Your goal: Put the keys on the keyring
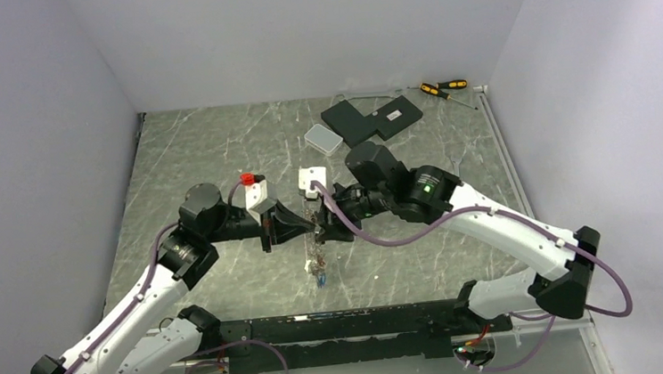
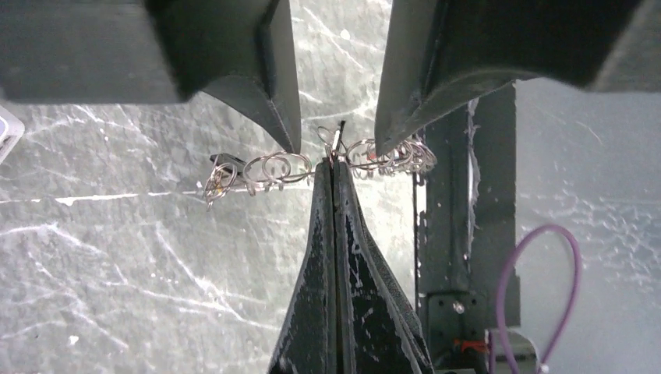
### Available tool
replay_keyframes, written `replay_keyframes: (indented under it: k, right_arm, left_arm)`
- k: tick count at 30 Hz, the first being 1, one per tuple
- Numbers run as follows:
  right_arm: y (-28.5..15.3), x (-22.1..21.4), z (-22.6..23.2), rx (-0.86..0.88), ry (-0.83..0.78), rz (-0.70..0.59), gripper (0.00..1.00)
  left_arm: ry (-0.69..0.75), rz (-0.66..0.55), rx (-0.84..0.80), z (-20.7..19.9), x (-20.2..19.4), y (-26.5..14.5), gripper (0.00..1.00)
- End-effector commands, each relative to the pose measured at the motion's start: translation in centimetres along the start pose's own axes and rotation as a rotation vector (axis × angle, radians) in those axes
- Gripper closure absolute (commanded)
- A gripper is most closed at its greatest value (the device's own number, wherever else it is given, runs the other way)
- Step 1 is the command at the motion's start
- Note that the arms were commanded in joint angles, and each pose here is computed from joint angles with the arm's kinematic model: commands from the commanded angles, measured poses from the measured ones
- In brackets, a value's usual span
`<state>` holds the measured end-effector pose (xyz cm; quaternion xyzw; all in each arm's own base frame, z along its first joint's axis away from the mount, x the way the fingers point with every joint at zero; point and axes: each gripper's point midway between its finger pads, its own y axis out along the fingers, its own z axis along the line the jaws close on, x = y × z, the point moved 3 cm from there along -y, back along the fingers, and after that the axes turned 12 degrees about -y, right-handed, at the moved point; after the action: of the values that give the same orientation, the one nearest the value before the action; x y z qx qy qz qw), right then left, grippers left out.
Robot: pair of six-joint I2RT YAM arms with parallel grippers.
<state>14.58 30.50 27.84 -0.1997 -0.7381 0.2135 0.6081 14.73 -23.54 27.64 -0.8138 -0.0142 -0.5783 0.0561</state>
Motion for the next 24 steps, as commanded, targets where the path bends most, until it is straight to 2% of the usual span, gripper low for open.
replay_keyframes:
  k: [1,5,12,16,24]
  right_arm:
    - [-1.2,2.9,-0.2,-0.049,-0.056,-0.172,0.52]
    - [-2.2,3.6,0.1,-0.077,-0.066,-0.257,0.46]
    - [-3.4,4.9,0.4,-0.118,-0.074,-0.442,0.47]
    - [-3.7,5.4,0.3,-0.131,-0.074,-0.482,0.51]
    - [-2.9,5.3,0.4,-0.092,-0.062,-0.482,0.55]
  left_arm:
    - [0.101,-0.155,-0.022,-1.7,3.9,-0.7,1.0]
    - [0.116,-0.194,-0.016,-2.0,4.5,-1.2,1.0]
    - [0.151,-0.249,-0.049,-2.9,4.9,-1.9,1.0]
    - [0.152,-0.265,-0.049,-3.0,5.1,-2.0,1.0]
    - [0.141,-0.287,-0.061,-3.1,5.3,-2.1,1.0]
